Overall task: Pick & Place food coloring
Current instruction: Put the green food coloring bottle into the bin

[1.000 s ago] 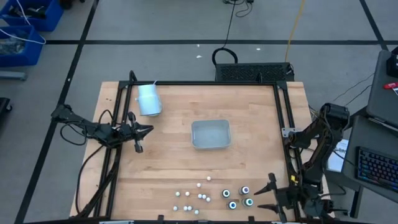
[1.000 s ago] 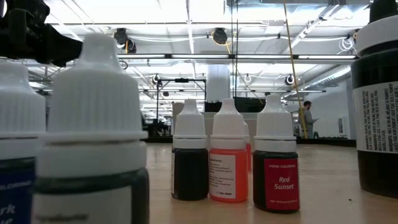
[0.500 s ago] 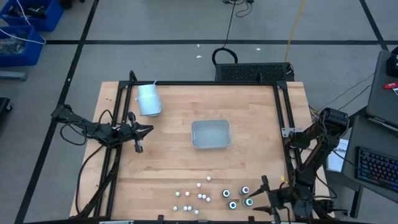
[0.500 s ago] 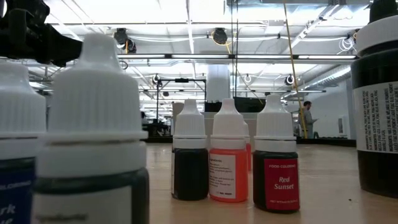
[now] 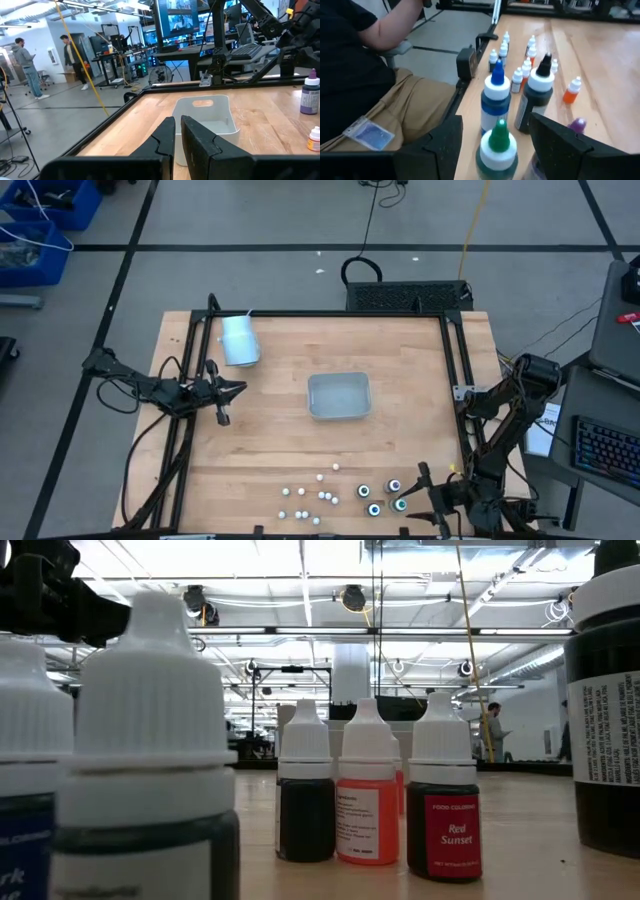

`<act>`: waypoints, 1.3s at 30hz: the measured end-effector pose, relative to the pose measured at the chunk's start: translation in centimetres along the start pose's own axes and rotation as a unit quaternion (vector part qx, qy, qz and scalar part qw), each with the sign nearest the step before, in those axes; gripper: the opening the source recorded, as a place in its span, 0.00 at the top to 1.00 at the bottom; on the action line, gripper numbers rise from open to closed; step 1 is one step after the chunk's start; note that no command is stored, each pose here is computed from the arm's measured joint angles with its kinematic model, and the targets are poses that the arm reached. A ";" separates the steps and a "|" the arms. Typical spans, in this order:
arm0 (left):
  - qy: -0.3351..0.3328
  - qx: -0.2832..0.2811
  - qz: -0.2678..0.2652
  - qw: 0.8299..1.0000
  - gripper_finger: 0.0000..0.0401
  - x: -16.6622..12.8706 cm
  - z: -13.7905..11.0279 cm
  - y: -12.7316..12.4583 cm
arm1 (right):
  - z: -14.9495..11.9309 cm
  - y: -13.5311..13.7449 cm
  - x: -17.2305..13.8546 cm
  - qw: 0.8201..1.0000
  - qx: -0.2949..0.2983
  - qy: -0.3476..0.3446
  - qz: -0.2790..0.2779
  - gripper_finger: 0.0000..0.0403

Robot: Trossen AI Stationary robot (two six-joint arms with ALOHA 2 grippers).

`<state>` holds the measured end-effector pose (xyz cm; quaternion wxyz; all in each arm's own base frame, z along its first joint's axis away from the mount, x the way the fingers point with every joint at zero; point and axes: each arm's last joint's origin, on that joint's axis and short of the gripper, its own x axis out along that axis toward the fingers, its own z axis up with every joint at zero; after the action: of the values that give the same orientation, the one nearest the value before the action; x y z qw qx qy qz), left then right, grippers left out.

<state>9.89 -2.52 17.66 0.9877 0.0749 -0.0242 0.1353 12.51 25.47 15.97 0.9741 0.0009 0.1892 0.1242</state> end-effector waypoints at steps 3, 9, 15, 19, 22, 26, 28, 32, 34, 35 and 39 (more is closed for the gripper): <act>0.000 0.000 0.000 1.000 0.90 0.0 0.0 0.0 | -0.9 0.2 0.5 1.000 -0.009 0.009 -0.003 0.47; 0.000 0.000 0.000 1.000 0.90 0.0 0.0 0.0 | -1.6 0.1 1.3 1.000 -0.009 0.016 -0.013 0.47; 0.000 0.000 0.000 1.000 0.90 0.0 0.0 0.0 | -1.6 -0.1 1.6 1.000 -0.007 0.016 -0.020 0.47; 0.000 0.003 0.000 1.000 0.90 0.0 0.0 0.0 | -1.6 -0.1 1.6 1.000 -0.007 0.017 -0.020 0.49; 0.000 0.003 0.001 1.000 0.90 0.0 0.0 0.0 | -1.6 -0.2 1.6 1.000 -0.003 0.017 -0.022 0.53; 0.000 0.003 0.001 1.000 0.90 0.0 0.0 0.0 | -1.7 -0.2 1.6 1.000 -0.004 0.018 -0.022 0.62; 0.000 0.003 0.000 1.000 0.90 0.0 0.0 0.0 | -1.7 -0.2 1.6 1.000 -0.004 0.018 -0.022 0.67; 0.000 0.003 0.001 1.000 0.90 0.0 0.0 0.0 | -1.7 -0.2 1.6 1.000 -0.004 0.018 -0.022 0.73; 0.000 0.003 0.001 1.000 0.90 0.0 0.0 0.0 | -1.5 -0.2 1.5 1.000 -0.006 0.017 -0.020 0.73; 0.000 0.003 0.001 1.000 0.90 0.0 0.0 0.0 | -1.3 -0.2 1.4 1.000 -0.006 0.015 -0.019 0.73; 0.001 0.003 0.002 1.000 0.90 0.0 0.0 0.0 | 0.2 -0.2 0.4 1.000 -0.003 -0.004 0.000 0.73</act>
<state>9.89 -2.51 17.66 0.9871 0.0781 -0.0233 0.1375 13.01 25.42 16.01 0.9748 -0.0015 0.1846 0.1252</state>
